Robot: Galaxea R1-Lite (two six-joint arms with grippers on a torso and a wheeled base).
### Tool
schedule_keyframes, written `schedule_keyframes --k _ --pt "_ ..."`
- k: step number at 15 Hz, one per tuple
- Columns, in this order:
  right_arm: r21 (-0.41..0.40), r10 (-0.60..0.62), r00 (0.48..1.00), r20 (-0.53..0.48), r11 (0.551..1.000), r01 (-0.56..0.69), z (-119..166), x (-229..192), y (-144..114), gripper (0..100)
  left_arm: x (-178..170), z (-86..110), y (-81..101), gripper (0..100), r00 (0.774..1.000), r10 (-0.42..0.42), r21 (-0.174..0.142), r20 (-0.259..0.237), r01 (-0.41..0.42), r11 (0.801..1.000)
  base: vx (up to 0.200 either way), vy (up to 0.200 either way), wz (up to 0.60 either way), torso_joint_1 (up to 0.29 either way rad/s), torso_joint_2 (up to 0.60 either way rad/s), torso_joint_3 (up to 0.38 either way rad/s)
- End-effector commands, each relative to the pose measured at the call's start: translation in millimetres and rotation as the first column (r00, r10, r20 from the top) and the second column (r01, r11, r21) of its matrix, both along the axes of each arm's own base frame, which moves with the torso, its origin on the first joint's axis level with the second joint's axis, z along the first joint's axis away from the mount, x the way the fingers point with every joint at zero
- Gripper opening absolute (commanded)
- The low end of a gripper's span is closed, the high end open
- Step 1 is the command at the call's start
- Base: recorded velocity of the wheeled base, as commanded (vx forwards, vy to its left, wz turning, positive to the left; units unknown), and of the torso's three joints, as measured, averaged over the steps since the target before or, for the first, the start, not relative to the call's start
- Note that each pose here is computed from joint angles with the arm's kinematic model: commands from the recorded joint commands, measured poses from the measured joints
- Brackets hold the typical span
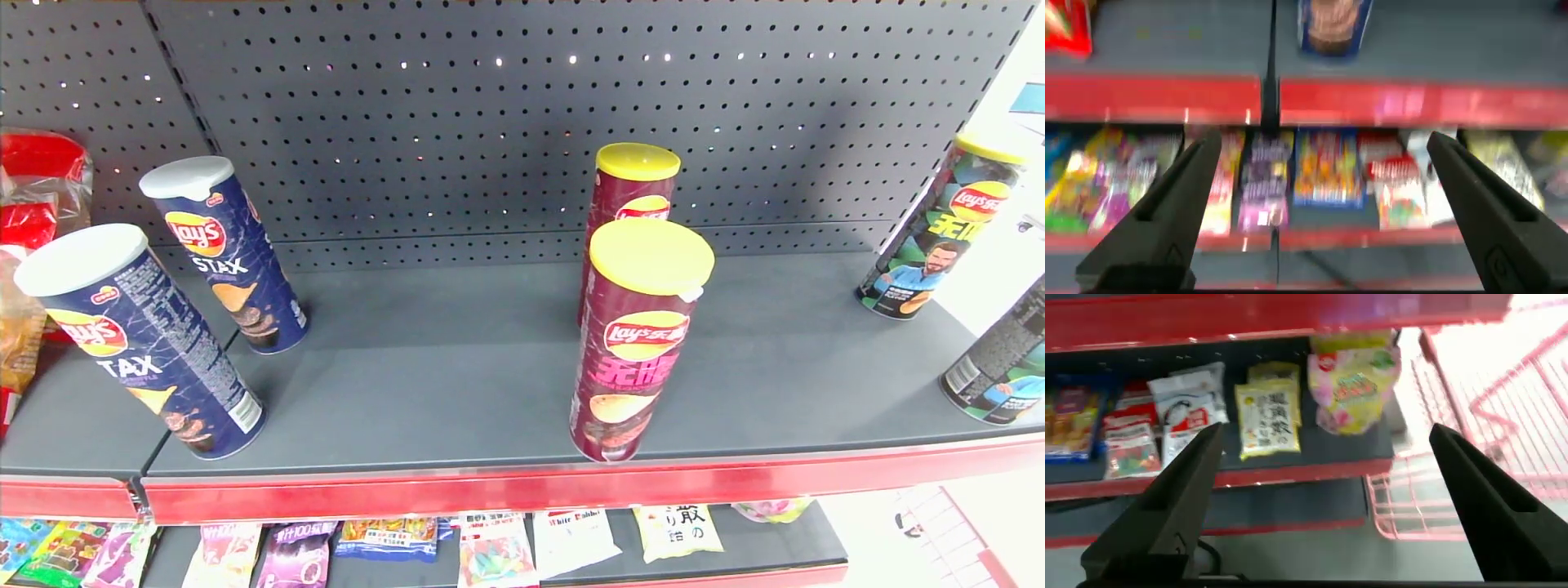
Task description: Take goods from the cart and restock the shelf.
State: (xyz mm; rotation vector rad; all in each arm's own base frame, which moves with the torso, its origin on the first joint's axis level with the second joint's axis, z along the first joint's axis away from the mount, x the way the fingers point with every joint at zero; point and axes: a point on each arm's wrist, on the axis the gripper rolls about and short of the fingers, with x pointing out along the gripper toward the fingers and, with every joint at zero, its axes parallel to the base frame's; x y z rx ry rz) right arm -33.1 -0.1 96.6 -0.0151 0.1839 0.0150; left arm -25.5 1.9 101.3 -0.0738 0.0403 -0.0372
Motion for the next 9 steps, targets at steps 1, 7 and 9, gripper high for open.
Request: schedule_keyframes --k 1,7,9 --pt "-0.036 0.037 0.989 0.141 0.999 -0.033 -8.1 2.1 0.9 100 8.3 -24.1 -0.3 100 0.999 0.006 0.022 -0.043 -0.005 1.000 0.000 0.000 0.00 0.000 0.00 0.000" --pt "0.026 0.017 0.984 0.177 0.999 -0.022 -21.0 10.2 0.8 100 8.6 -23.8 -0.5 100 0.999 -0.003 0.043 -0.035 0.004 0.999 0.000 0.000 0.00 0.000 0.00 0.000" --pt "0.026 0.017 0.984 0.177 0.999 -0.022 -21.0 10.2 0.8 100 8.6 -23.8 -0.5 100 0.999 -0.003 0.043 -0.035 0.004 0.999 0.000 0.000 0.00 0.000 0.00 0.000"
